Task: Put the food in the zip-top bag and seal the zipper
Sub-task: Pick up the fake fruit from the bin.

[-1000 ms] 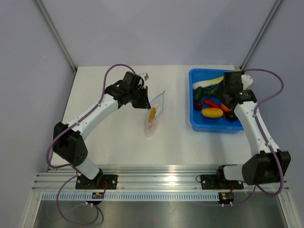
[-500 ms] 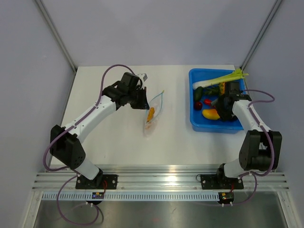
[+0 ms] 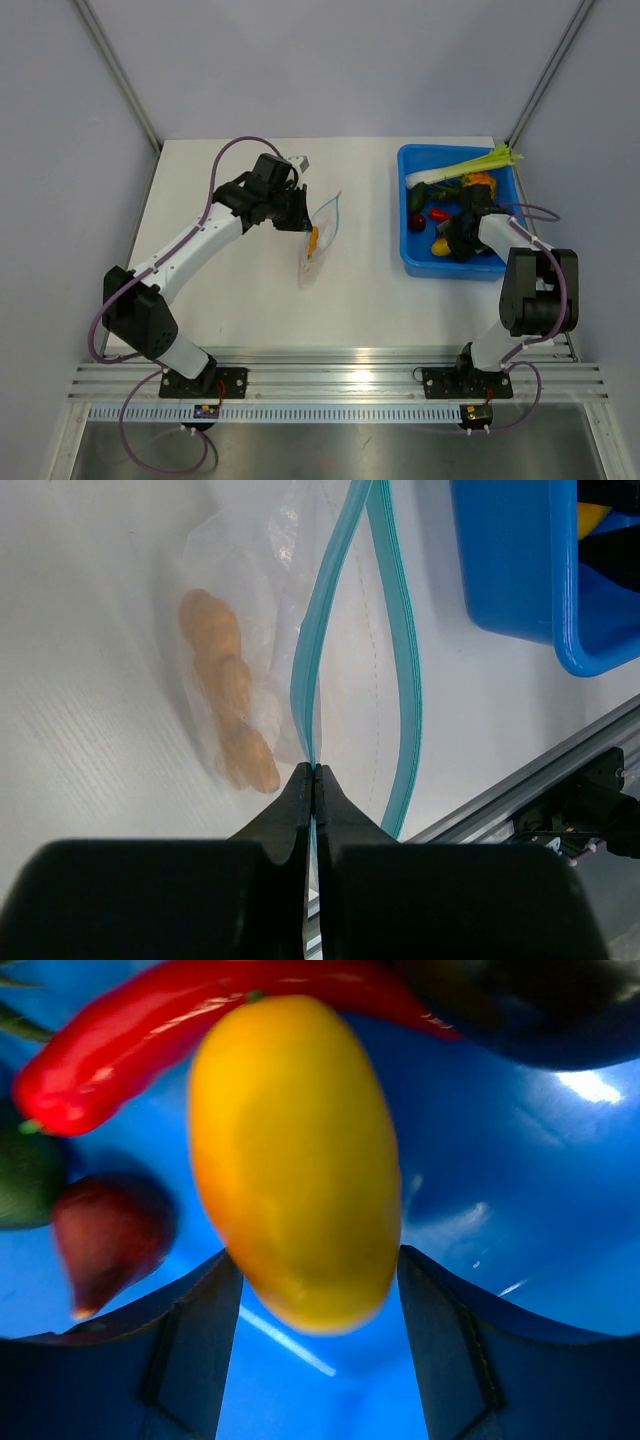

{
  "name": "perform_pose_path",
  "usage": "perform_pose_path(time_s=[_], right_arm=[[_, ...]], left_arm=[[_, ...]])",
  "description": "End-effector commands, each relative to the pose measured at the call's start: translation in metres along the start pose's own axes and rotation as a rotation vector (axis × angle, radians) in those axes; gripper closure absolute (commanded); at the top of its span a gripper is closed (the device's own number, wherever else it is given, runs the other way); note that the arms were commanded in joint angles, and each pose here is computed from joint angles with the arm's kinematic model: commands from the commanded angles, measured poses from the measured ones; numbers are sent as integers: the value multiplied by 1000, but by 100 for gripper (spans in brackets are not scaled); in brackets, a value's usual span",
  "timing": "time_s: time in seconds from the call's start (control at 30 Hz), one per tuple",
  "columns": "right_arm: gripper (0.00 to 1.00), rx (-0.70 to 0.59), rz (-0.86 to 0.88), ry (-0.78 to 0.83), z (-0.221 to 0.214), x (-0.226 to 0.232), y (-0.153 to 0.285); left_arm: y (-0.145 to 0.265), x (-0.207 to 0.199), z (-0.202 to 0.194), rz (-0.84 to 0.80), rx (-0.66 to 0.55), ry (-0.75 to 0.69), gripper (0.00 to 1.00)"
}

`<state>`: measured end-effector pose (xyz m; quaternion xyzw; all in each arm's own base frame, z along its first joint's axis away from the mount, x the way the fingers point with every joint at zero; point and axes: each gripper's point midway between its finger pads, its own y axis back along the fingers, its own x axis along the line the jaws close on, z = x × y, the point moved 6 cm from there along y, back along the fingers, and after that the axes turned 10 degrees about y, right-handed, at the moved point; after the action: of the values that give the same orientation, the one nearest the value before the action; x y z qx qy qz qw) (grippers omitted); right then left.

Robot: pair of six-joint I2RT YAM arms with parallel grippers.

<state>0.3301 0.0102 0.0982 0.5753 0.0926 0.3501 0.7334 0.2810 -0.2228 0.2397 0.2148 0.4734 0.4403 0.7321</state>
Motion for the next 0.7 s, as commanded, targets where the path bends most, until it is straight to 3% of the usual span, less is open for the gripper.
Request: perform_pose_path(time_s=[0.0,0.23,0.3,0.33,0.43,0.57,0.67], right_arm=[[31,-128,58,-28,15,6,0],[34,-139,27,9,18,6,-19],[41,-130,34,23,18,8,-24],[51,-132,62,41,19,11,-22],[65,-152,97,54,20,13,-13],[78,-203,125,86,26,14,13],[82,-251,165,108,32,16,38]], left_arm=[[14,-6,9,-26,-63,-32,100],[19,-8,11,-25,-67,-34,100],[20,-8,11,-25,-70,-35,100],[21,-7,11,-20,-71,-34,100],[22,-6,9,-14,-72,-33,100],[21,-5,8,-14,-67,-31,100],[21,-7,10,-23,-75,-29,100]])
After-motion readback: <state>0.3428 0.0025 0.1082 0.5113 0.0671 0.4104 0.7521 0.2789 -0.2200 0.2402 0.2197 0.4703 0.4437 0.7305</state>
